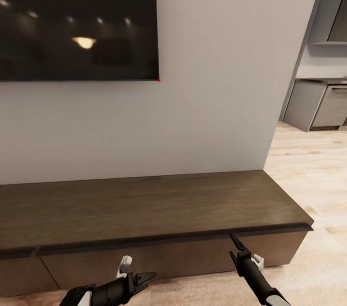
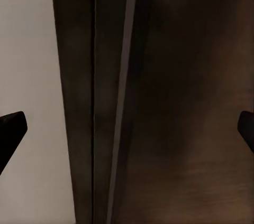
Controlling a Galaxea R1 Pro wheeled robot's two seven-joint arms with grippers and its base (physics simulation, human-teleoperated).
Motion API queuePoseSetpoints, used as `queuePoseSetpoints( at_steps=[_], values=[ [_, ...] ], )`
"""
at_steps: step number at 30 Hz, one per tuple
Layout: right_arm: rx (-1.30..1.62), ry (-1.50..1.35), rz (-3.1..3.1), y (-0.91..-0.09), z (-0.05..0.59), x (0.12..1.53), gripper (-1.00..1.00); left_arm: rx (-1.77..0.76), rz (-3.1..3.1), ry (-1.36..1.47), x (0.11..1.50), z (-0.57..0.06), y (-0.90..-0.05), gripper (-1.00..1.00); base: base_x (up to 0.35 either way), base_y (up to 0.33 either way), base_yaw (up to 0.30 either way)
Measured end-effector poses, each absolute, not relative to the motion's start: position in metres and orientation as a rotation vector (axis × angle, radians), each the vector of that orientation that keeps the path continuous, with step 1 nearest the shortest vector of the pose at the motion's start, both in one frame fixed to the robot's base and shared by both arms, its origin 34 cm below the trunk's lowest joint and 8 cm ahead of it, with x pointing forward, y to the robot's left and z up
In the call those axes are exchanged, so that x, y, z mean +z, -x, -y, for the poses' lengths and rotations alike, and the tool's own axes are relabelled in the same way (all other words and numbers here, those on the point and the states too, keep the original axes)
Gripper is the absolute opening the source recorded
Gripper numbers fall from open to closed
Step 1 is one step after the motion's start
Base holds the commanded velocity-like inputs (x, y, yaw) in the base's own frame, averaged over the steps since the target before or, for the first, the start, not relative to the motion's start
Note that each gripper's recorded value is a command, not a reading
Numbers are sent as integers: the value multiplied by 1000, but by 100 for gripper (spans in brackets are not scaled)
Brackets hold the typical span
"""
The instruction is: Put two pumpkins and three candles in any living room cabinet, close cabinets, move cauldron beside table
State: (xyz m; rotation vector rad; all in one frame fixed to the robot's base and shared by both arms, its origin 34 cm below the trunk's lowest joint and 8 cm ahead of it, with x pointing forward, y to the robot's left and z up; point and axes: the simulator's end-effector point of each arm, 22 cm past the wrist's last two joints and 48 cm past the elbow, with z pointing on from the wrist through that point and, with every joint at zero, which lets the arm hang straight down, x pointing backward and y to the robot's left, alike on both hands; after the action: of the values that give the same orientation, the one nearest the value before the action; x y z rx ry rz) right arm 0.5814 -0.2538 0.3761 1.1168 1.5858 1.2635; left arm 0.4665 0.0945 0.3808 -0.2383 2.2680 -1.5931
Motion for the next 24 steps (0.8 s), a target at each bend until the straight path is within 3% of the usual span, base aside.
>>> queuePoseSetpoints(
  at_steps=[24],
  values=[
    [1260,-1117,-1589,-581,254,375,100,-1592,-2269,235,380,-93,-466,100,51,0,0]
  ],
)
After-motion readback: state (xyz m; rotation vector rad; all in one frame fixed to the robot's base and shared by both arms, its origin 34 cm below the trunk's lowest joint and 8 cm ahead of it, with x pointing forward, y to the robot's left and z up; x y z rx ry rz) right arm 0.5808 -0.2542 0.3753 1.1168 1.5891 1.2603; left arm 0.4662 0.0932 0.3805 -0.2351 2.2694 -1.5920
